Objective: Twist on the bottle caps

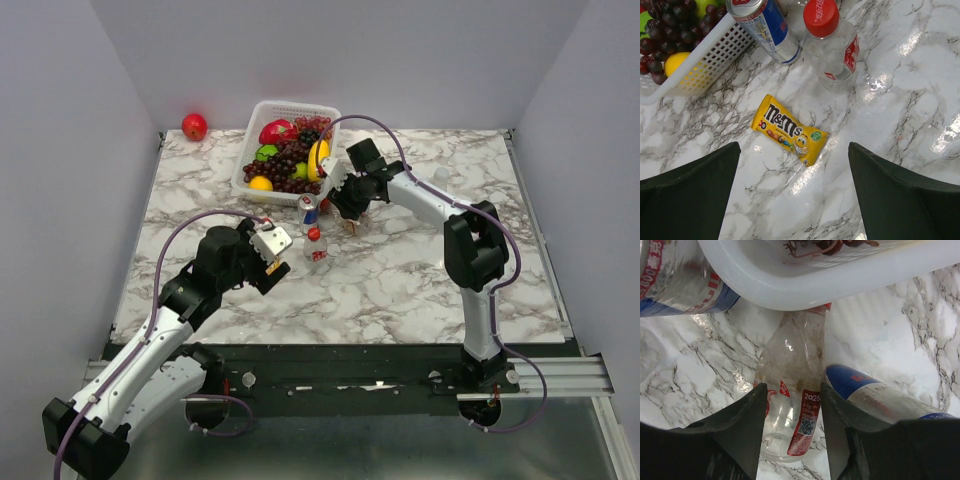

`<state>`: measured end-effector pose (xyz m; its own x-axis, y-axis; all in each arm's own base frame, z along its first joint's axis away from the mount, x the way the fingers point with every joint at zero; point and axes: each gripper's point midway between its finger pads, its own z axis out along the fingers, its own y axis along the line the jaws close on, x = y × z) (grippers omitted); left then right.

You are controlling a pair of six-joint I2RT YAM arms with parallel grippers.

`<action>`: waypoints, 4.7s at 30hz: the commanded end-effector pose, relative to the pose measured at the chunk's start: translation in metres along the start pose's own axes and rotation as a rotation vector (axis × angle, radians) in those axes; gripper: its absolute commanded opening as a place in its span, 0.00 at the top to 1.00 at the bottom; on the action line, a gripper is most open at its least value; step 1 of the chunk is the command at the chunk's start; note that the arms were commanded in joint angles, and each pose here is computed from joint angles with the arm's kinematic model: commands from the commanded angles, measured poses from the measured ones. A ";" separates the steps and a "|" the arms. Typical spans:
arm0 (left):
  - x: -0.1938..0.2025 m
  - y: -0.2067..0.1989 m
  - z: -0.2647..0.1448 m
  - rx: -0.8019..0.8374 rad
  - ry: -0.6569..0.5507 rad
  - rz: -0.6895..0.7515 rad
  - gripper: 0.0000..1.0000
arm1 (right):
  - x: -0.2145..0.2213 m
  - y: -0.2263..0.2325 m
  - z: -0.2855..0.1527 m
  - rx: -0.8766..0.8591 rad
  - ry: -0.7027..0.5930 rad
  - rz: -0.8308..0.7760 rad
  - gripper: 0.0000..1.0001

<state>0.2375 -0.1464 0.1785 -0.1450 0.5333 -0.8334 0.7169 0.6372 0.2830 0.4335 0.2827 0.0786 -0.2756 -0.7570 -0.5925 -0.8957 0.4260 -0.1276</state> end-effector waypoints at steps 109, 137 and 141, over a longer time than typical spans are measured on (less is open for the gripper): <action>-0.169 -0.078 0.139 0.452 0.095 -0.021 1.00 | -0.003 0.034 -0.325 0.337 -0.590 0.214 0.00; -0.098 -0.108 0.203 0.381 0.286 0.123 0.61 | 0.016 -0.004 -0.312 0.427 -0.537 0.410 0.00; -0.095 -0.109 0.203 0.383 0.292 0.121 0.54 | 0.015 -0.002 -0.310 0.414 -0.539 0.410 0.00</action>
<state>0.3110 -0.3820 0.1380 -0.1932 0.7472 -0.6359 0.9340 0.3385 0.1141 0.3235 0.1127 0.3104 -0.2638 -0.2225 -0.9386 -0.5130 0.8564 -0.0588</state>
